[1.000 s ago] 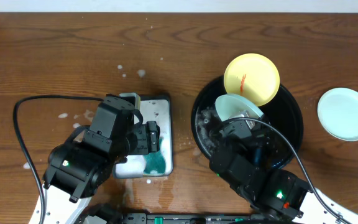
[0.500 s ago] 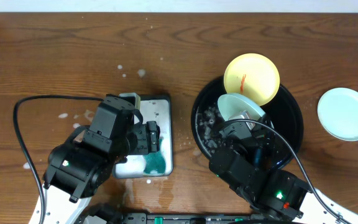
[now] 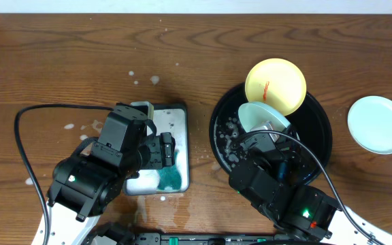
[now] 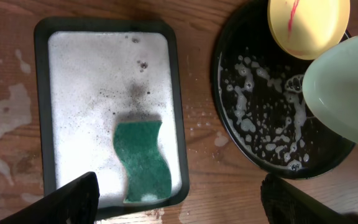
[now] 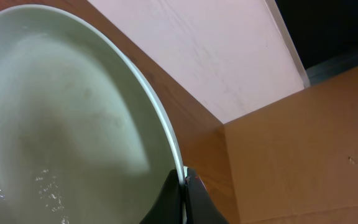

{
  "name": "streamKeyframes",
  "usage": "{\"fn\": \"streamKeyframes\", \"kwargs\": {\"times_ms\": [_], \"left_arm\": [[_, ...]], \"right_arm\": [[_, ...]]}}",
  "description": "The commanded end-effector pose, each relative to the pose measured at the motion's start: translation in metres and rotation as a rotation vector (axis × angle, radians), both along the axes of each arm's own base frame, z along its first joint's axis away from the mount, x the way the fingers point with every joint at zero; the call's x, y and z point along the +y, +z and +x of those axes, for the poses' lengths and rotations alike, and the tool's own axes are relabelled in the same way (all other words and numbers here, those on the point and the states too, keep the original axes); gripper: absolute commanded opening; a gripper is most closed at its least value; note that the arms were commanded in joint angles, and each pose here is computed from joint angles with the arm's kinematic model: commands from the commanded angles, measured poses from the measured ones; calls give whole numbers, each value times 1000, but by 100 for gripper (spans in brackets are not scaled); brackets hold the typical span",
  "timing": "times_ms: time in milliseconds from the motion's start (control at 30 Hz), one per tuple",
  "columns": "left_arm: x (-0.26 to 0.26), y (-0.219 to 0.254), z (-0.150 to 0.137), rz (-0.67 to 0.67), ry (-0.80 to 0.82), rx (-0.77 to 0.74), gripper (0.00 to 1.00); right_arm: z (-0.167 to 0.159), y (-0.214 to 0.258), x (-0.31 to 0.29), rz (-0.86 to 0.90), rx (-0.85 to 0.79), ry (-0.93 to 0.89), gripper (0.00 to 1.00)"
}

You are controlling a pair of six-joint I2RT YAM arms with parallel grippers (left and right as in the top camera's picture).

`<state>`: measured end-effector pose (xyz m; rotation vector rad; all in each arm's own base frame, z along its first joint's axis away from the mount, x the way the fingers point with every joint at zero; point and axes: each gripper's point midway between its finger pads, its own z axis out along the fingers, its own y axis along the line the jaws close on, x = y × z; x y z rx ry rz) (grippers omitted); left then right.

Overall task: Clean dirty plates on tray and stack at the side
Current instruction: 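Lift the pale green plate with the right gripper and stack it right of the tray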

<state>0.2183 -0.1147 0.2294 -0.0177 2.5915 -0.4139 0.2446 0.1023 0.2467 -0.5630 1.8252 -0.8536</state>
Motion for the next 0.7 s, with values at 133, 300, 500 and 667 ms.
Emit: {"fn": "streamKeyframes", "kwargs": {"times_ms": [133, 300, 500, 667], "left_arm": [[1, 2, 1, 7, -6, -6, 84], [1, 2, 1, 7, -6, -6, 84], [1, 2, 1, 7, -6, -6, 84], [1, 2, 1, 7, -6, -7, 84]], "right_arm": [[0, 6, 1, 56, -38, -15, 1], [7, -11, 0, 203, 20, -33, 1], [21, -76, -3, 705, 356, -124, 1], [36, -89, -39, 1048, 483, -223, 1]]}}
